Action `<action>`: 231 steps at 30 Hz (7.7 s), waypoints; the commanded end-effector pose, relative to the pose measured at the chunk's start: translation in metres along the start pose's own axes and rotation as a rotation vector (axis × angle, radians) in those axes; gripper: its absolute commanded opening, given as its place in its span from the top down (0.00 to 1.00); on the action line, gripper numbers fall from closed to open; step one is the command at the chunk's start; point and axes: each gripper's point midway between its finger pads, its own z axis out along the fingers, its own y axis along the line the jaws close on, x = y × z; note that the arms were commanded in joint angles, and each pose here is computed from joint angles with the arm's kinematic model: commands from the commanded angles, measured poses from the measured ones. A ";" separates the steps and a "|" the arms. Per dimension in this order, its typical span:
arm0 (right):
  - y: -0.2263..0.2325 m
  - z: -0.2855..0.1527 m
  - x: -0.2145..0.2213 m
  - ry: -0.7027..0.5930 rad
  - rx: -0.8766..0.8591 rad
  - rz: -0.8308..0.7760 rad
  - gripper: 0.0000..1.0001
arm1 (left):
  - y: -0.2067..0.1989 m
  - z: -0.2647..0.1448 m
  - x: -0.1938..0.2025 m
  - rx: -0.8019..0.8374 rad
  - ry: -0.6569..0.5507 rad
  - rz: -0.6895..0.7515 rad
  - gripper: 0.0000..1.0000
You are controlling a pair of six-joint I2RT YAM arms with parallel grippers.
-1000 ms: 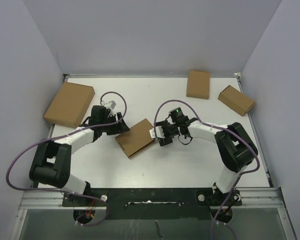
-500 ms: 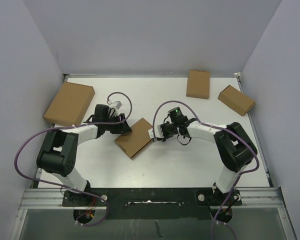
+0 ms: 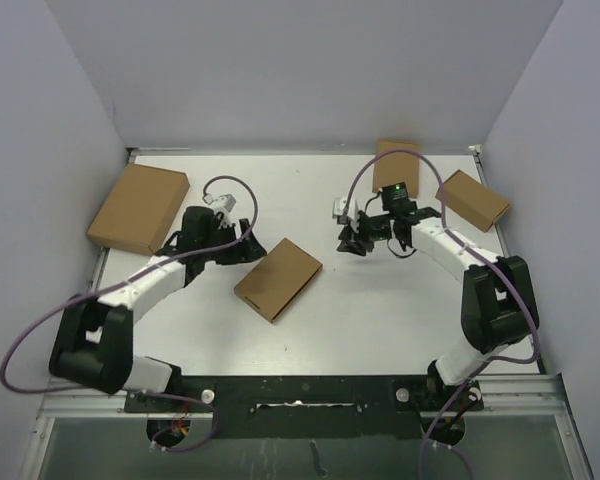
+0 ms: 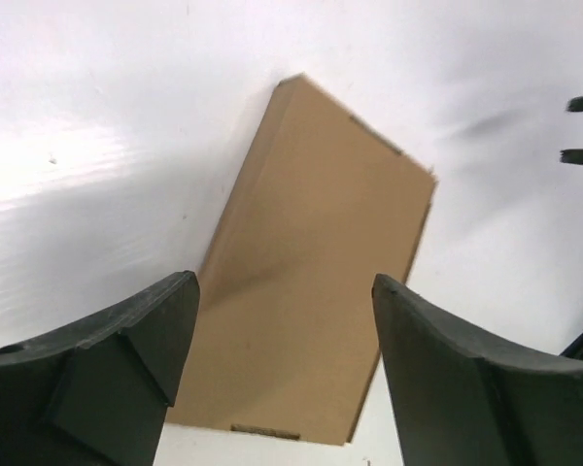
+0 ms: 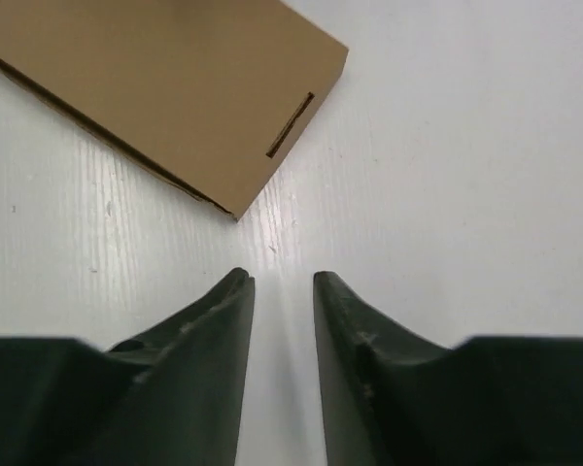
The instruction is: Fold the paper box
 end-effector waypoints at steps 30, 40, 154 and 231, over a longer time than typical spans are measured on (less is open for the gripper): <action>0.068 0.088 -0.005 0.000 -0.409 0.914 1.00 | -0.005 0.011 0.046 0.139 0.045 -0.074 0.39; 0.052 0.058 0.005 0.037 -0.359 0.734 1.00 | -0.039 0.010 0.062 0.130 0.015 -0.071 0.37; 0.090 -0.052 0.057 0.104 -0.279 0.053 1.00 | -0.087 0.107 -0.132 0.245 -0.133 0.119 0.43; -0.041 -0.368 -0.242 -0.423 0.751 0.369 0.02 | -0.235 -0.328 -0.149 0.291 -0.726 0.387 0.02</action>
